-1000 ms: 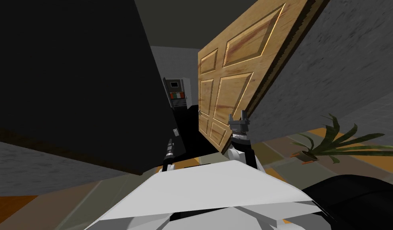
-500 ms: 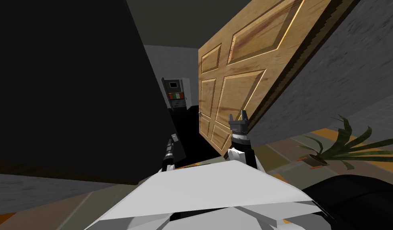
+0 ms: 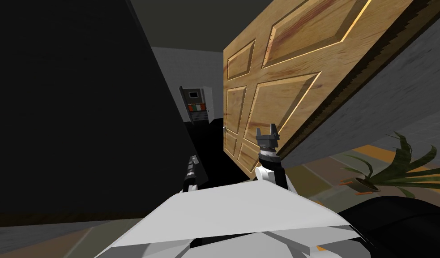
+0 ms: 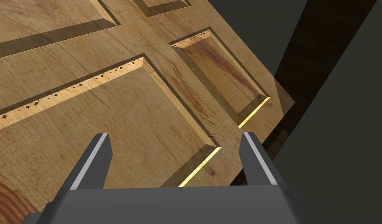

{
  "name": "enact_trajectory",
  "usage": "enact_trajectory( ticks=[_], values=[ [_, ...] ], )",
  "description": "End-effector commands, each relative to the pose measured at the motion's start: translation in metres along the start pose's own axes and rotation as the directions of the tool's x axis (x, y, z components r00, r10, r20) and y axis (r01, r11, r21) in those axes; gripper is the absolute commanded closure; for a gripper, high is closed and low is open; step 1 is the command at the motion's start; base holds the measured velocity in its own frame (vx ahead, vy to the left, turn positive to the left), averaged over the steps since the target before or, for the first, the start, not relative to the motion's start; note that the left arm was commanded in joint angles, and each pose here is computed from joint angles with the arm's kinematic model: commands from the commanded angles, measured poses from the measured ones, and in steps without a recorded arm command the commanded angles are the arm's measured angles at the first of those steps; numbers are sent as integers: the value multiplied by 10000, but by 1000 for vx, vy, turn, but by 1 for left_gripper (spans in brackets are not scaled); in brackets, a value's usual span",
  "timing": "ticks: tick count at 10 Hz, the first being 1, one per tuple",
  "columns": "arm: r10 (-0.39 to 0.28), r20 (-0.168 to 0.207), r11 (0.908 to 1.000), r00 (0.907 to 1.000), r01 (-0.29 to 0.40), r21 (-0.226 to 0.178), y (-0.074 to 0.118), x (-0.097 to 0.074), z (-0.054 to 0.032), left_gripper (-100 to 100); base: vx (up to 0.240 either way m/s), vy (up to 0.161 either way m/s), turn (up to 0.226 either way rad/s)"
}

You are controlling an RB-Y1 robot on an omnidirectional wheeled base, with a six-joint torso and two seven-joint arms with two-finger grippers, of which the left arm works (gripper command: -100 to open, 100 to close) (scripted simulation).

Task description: Push the door open

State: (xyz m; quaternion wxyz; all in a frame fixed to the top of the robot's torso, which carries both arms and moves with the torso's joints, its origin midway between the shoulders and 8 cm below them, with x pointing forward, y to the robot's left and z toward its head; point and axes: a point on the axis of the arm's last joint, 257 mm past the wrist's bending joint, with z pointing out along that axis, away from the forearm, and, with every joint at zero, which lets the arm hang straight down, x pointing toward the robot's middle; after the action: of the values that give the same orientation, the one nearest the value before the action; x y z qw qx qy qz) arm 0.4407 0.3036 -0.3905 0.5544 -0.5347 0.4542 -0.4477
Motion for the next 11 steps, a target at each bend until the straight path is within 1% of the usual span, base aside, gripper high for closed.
enact_trajectory(
  ticks=[1, 6, 7, 9, 11],
  values=[
    [11, -5, 10000, 10000, -11, -12, 1, -3, 5, 100, -12, -2, -8],
    [11, -5, 10000, 10000, -11, -12, 1, -3, 5, 100, -9, -1, -2],
    [155, 363, 9999, 9992, -157, 33, -12, -181, 25, 100, 87, 17, -83],
    [297, 873, 9994, 9957, -312, 157, -58, -406, 57, 100, 133, 35, -92],
    [297, 873, 9994, 9957, -312, 157, -58, -406, 57, 100, 107, 37, -11]
  ],
)
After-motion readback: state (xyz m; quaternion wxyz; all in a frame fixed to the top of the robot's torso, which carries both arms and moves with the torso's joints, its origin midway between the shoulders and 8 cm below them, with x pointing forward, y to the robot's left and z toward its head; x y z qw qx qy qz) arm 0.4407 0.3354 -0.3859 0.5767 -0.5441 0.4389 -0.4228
